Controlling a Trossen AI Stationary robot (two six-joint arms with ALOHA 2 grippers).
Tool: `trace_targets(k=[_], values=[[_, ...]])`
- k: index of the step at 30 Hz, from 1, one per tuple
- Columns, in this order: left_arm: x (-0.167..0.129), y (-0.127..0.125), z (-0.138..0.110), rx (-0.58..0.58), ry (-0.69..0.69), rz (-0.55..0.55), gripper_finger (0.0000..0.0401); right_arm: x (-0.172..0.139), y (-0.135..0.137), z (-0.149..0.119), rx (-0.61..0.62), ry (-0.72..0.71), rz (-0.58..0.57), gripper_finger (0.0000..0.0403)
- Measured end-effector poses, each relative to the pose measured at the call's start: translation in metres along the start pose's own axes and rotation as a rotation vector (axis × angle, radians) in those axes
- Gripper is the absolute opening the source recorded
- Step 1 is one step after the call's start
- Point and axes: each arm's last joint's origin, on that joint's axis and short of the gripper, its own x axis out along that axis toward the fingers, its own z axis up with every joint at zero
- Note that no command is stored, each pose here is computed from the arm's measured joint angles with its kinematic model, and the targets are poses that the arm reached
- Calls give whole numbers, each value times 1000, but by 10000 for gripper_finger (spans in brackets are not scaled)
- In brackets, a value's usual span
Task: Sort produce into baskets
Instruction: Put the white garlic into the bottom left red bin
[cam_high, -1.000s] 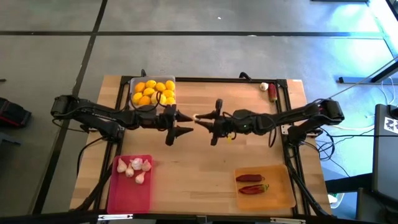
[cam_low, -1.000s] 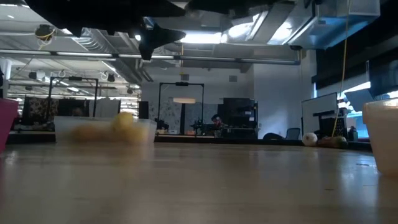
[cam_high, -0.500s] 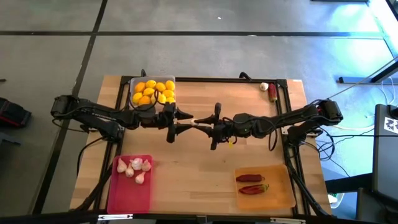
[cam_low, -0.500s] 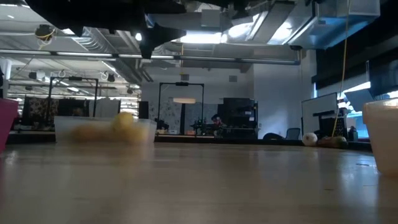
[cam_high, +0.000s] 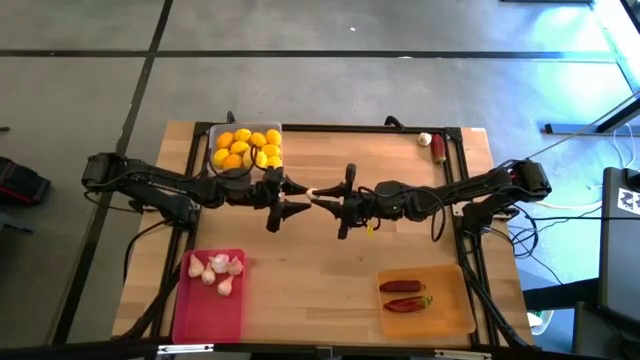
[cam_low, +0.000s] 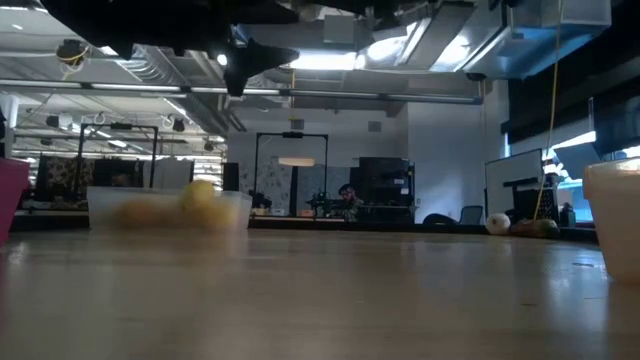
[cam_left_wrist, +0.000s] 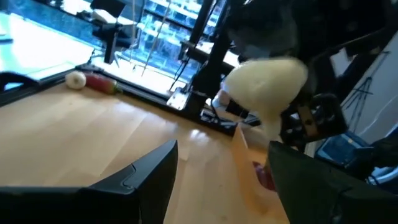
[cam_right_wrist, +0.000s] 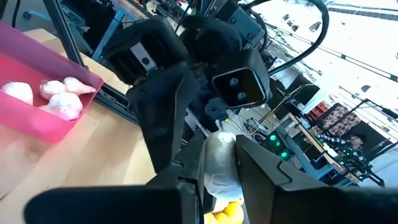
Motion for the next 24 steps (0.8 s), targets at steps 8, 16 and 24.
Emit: trace_targets(k=[8, 16, 24], values=[[0, -2, 4, 9, -33, -40, 244, 0, 0, 0, 1, -1, 0, 71], [11, -2, 1, 18, -53, -62, 201, 0, 0, 0, 2, -4, -2, 71], [13, -4, 6, 42, -101, -81, 163, 0, 0, 0, 1, -3, -1, 71]])
